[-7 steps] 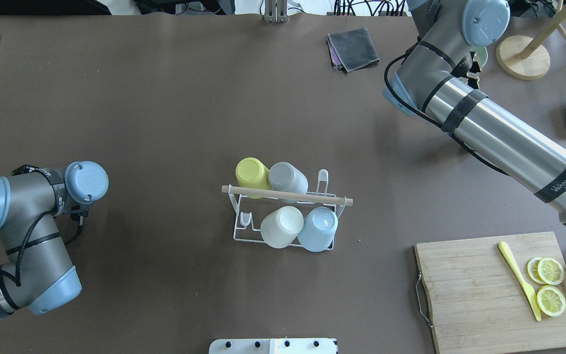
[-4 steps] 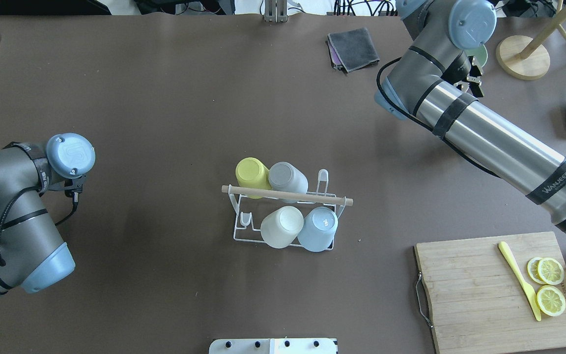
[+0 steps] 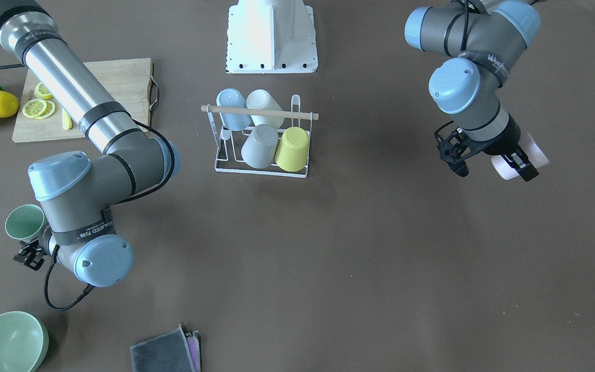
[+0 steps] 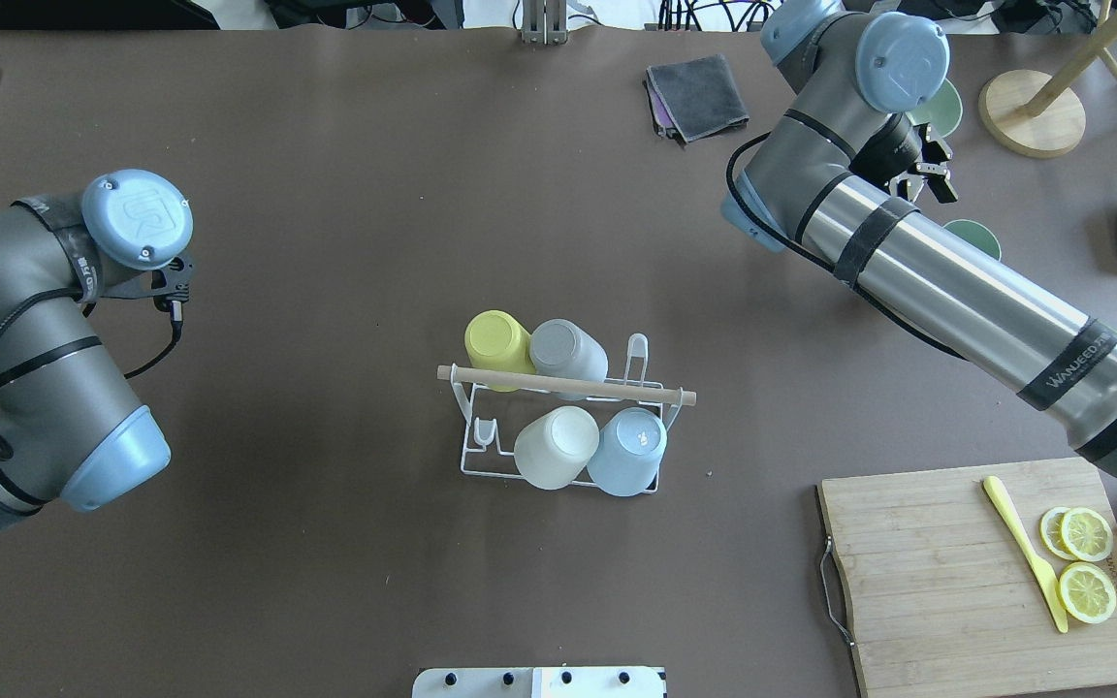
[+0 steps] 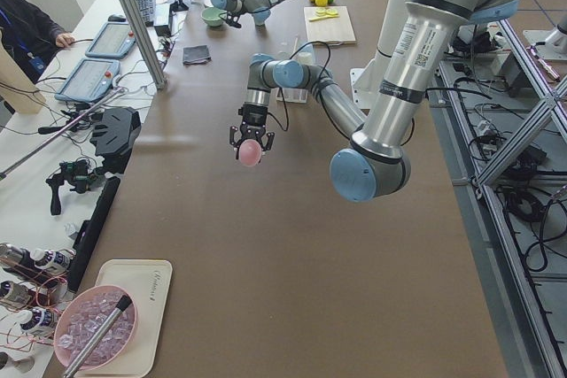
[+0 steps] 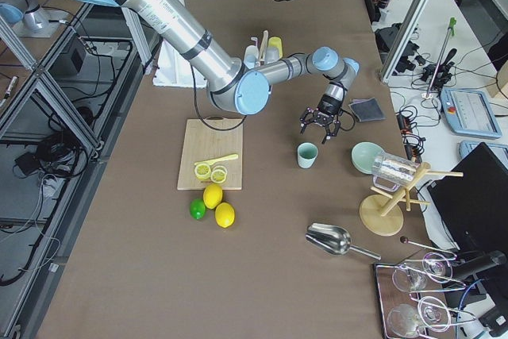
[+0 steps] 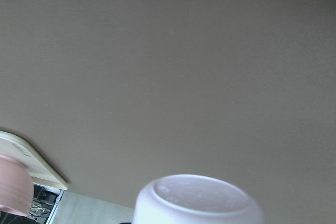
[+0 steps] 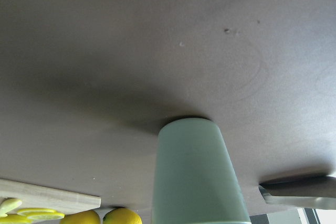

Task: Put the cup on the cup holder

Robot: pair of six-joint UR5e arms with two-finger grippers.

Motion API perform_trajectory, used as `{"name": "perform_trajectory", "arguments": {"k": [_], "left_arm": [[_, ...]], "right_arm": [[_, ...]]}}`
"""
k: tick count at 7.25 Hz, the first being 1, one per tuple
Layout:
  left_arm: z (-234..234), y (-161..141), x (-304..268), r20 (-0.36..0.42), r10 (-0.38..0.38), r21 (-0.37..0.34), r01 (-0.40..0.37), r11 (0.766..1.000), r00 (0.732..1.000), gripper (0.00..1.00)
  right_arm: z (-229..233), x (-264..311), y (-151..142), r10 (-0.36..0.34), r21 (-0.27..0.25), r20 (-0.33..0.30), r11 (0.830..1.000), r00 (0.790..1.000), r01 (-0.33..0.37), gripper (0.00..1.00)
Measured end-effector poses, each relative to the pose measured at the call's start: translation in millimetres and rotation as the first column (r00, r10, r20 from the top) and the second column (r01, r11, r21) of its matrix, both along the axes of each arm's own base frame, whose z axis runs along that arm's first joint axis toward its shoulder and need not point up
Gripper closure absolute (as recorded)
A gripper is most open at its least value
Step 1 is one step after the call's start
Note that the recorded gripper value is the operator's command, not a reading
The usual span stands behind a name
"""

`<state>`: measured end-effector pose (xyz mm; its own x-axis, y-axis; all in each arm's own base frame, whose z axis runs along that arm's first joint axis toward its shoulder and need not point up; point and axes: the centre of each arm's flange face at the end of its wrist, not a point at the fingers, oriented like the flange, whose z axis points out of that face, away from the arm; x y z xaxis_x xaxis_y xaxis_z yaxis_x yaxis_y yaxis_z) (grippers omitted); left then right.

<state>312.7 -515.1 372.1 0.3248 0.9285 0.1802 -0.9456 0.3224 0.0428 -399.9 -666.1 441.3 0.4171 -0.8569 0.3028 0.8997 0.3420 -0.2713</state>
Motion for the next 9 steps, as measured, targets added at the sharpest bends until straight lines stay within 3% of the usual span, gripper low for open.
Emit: {"name": "perform_trajectory", "arguments": {"k": [4, 7, 9], "left_arm": [[-70.5, 4.0, -38.7, -0.150, -0.088, 0.169, 0.114, 0.979, 0.985, 0.52], [-100.9, 13.8, -47.0, -0.316, -0.181, 0.204, 0.253, 0.946, 0.931, 0.52], [-106.8, 15.3, -44.6, -0.447, -0.168, 0.234, 0.296, 0.926, 0.879, 0.52]], "right_arm": [[11.8, -19.6, 11.8, -0.109, 0.015, -0.038, 0.994, 0.993, 0.110, 0.01], [27.9, -27.0, 18.5, -0.121, -0.002, -0.059, 0.993, 0.991, 0.121, 0.01], [37.9, -29.8, 20.1, -0.125, -0.010, -0.068, 0.992, 0.990, 0.125, 0.01]]}}
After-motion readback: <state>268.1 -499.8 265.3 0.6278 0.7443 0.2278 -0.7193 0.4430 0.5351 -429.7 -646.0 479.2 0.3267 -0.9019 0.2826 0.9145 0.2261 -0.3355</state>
